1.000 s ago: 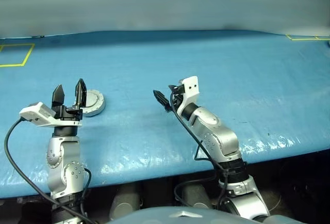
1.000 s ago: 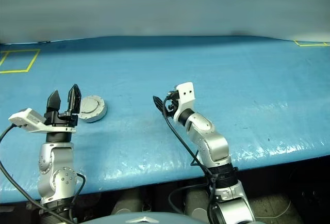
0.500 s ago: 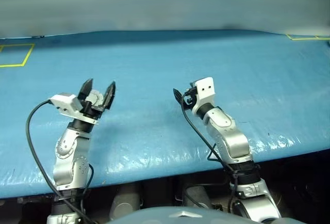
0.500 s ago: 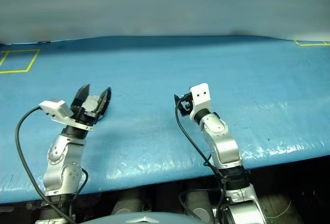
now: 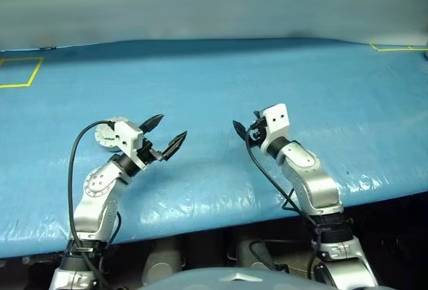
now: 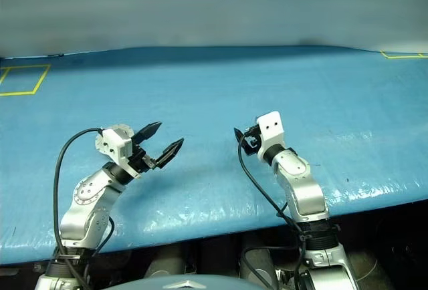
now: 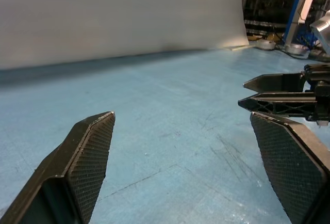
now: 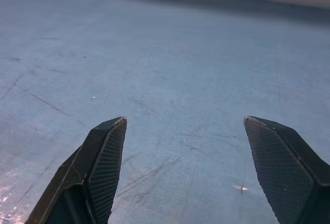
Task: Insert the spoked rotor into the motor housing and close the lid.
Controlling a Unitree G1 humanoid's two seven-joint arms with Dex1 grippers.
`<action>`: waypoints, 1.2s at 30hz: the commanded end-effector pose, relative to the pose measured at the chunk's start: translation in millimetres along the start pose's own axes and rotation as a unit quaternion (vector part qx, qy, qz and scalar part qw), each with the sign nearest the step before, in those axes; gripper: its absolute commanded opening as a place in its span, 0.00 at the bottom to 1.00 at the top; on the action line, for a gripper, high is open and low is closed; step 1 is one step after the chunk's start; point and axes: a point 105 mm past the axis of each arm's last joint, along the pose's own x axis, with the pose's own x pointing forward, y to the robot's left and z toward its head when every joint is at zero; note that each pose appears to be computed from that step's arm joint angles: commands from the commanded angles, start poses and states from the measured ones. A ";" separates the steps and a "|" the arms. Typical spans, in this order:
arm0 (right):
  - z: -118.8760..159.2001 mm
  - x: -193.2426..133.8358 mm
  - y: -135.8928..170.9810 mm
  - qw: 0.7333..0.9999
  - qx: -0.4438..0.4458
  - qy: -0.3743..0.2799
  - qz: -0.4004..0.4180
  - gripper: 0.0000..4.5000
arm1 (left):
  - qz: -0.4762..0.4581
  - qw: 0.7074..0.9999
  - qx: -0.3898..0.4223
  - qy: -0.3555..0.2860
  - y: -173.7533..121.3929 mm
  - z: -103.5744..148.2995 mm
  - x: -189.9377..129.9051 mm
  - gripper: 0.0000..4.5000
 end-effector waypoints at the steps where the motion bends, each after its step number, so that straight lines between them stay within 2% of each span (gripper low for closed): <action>1: 13.8 -1.4 1.3 1.000 -0.013 -0.019 0.008 0.85 | -0.014 1.000 0.011 0.006 -3.0 0.5 0.9 1.00; 16: 14.8 -6.4 1.4 0.999 -0.025 -0.020 0.001 0.85 | -0.025 1.000 0.003 0.010 -5.8 -5.4 3.6 1.00; 36: 23.9 0.1 10.1 0.999 -0.025 -0.039 0.017 0.85 | -0.005 1.000 0.006 0.002 -2.0 0.3 2.9 1.00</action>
